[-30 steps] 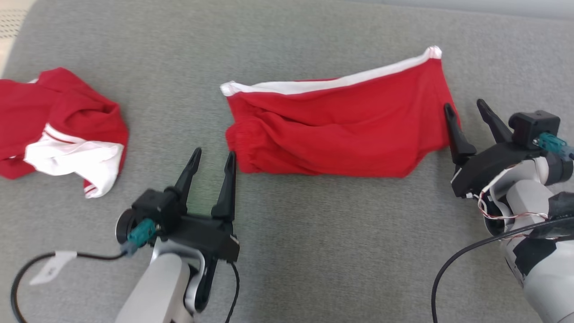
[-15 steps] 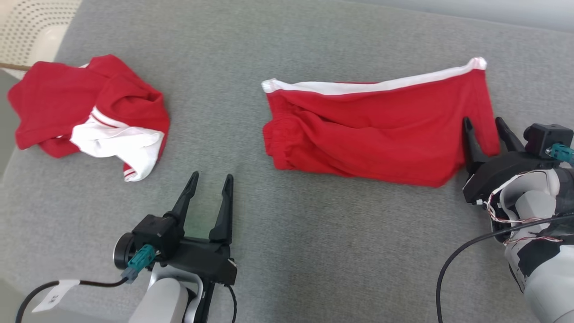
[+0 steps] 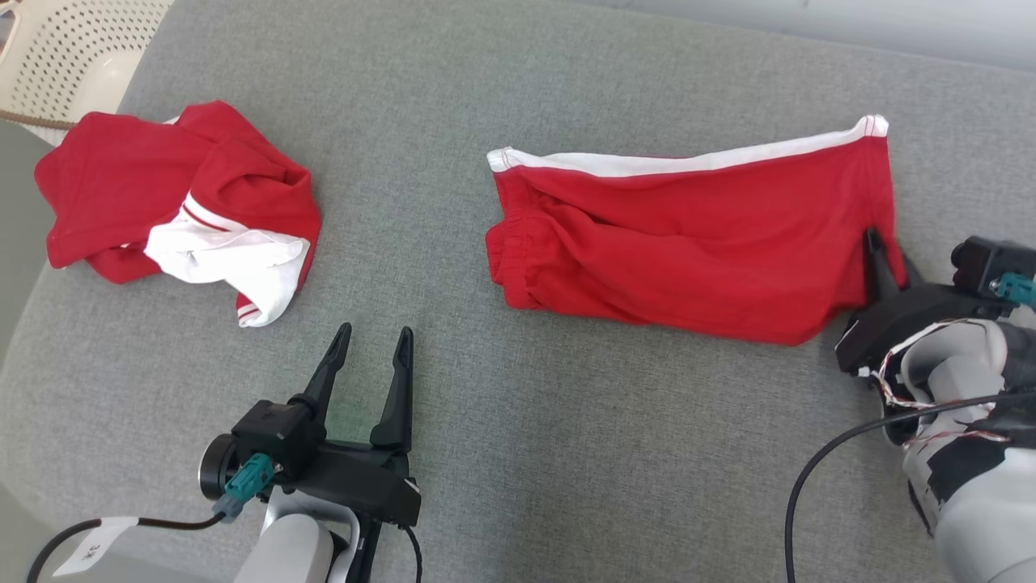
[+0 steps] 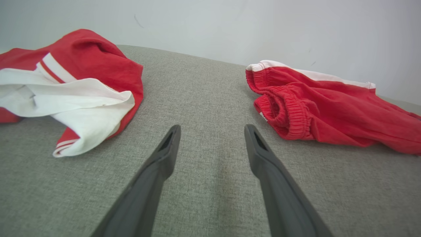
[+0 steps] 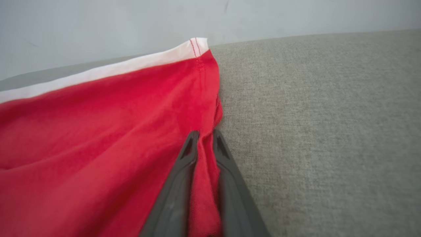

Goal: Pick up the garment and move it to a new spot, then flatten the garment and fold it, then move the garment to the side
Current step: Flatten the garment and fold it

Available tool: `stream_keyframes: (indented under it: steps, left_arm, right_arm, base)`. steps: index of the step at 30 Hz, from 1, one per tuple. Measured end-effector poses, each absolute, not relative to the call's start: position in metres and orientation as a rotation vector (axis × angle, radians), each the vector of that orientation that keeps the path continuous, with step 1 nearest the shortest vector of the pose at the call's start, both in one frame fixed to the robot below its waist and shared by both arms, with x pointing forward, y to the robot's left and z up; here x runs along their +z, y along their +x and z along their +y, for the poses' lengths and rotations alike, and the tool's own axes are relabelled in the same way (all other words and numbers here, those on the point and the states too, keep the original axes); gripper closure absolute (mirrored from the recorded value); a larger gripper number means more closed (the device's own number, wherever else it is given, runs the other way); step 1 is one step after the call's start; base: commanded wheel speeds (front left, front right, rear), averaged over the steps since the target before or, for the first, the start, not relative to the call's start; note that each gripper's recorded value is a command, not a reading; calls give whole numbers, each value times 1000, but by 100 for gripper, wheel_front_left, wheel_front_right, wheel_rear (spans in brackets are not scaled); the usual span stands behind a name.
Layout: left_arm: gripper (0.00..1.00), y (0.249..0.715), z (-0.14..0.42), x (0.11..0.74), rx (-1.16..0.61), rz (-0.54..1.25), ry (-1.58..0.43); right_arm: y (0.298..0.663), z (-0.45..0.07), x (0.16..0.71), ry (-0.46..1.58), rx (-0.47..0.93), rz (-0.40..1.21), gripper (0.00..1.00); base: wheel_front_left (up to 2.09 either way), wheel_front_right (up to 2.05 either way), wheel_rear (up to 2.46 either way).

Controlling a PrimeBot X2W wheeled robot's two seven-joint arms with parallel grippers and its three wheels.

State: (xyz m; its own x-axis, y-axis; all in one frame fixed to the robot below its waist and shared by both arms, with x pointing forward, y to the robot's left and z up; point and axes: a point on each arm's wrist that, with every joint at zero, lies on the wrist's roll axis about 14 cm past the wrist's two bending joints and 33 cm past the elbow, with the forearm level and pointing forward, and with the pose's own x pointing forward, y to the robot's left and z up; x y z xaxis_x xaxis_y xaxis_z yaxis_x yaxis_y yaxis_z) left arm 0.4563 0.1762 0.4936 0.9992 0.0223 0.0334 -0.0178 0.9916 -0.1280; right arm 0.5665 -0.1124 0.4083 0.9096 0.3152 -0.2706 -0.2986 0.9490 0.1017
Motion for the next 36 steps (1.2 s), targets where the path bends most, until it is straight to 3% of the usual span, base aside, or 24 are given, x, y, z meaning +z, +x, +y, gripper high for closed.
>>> stream_keyframes:
  steps: [12,23,30,36]
  left_arm:
    - [0,440,171,499,0,-40,-135]
    - [0,413,161,505,-26,-48,-157]
    - [0,411,147,510,-65,-61,-165]
    - [0,410,147,506,-65,-49,-170]
  right_arm:
    - [525,-123,428,199,261,233,100]
    - [480,-151,444,191,213,208,100]
    - [485,-173,480,113,200,114,100]
    - [499,-128,514,45,347,15,100]
  base:
    - [0,0,0]
    - [0,0,0]
    - [0,0,0]
    - [0,0,0]
